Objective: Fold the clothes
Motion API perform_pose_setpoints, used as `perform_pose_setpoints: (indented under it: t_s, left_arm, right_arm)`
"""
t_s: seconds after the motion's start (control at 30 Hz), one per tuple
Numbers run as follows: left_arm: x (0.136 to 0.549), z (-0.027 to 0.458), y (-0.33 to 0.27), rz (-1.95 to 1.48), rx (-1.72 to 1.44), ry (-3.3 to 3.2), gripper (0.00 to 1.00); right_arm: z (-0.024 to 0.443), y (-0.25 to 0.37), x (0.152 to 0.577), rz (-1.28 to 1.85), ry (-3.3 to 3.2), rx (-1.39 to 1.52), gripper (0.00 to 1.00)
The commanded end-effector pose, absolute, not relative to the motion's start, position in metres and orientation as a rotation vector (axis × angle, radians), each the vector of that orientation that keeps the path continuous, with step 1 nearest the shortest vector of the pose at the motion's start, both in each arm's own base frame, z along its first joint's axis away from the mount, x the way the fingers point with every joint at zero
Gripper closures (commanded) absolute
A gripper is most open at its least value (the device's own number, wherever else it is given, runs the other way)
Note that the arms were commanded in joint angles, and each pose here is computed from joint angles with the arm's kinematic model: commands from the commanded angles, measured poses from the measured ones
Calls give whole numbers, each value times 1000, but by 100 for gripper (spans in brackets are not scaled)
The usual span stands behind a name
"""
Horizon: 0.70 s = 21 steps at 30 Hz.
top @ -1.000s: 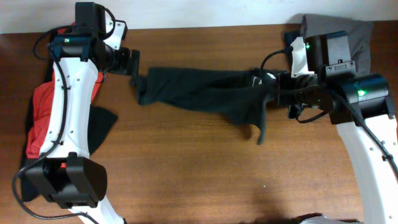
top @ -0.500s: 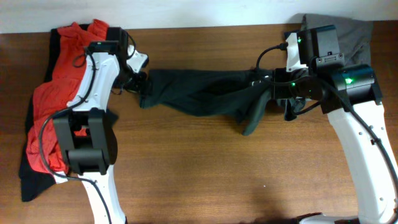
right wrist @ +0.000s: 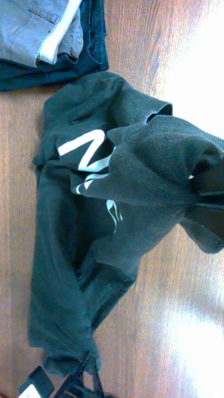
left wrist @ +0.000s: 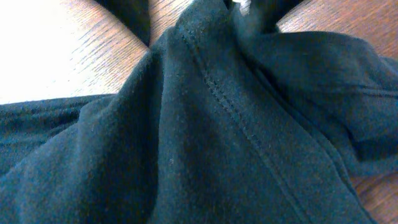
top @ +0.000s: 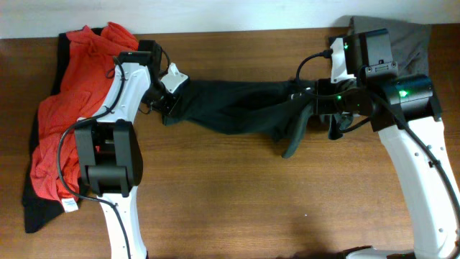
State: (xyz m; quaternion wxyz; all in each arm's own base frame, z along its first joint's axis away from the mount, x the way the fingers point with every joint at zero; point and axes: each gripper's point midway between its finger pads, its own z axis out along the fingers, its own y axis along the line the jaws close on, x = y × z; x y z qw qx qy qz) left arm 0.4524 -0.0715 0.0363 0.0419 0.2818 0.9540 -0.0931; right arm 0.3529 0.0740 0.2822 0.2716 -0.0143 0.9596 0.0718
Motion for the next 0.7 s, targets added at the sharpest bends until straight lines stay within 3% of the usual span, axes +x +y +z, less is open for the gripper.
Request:
perform_pose_setpoints:
  t_s: [0.0, 0.13, 0.27, 0.37, 0.53, 0.67]
  left_arm:
    - [450, 31, -73, -321, 874, 2926, 79]
    - [446, 28, -76, -329, 886, 2933, 99]
    - [451, 35, -78, -321, 856, 2923, 99]
    - [471, 79, -77, -294, 722, 2874, 100]
    - [514, 214, -65, -181, 535, 2597, 99]
    - [508, 277, -50, -44, 497, 2499, 99]
  right_arm:
    - [289, 70, 356, 169, 2557, -38, 96]
    - [289, 70, 356, 168, 2557, -38, 96]
    - [289, 70, 356, 168, 2557, -38, 96]
    - [290, 70, 356, 169, 2554, -38, 96]
    - [289, 70, 356, 168, 2558, -38, 96]
    - [290, 70, 355, 169, 2557, -38, 96]
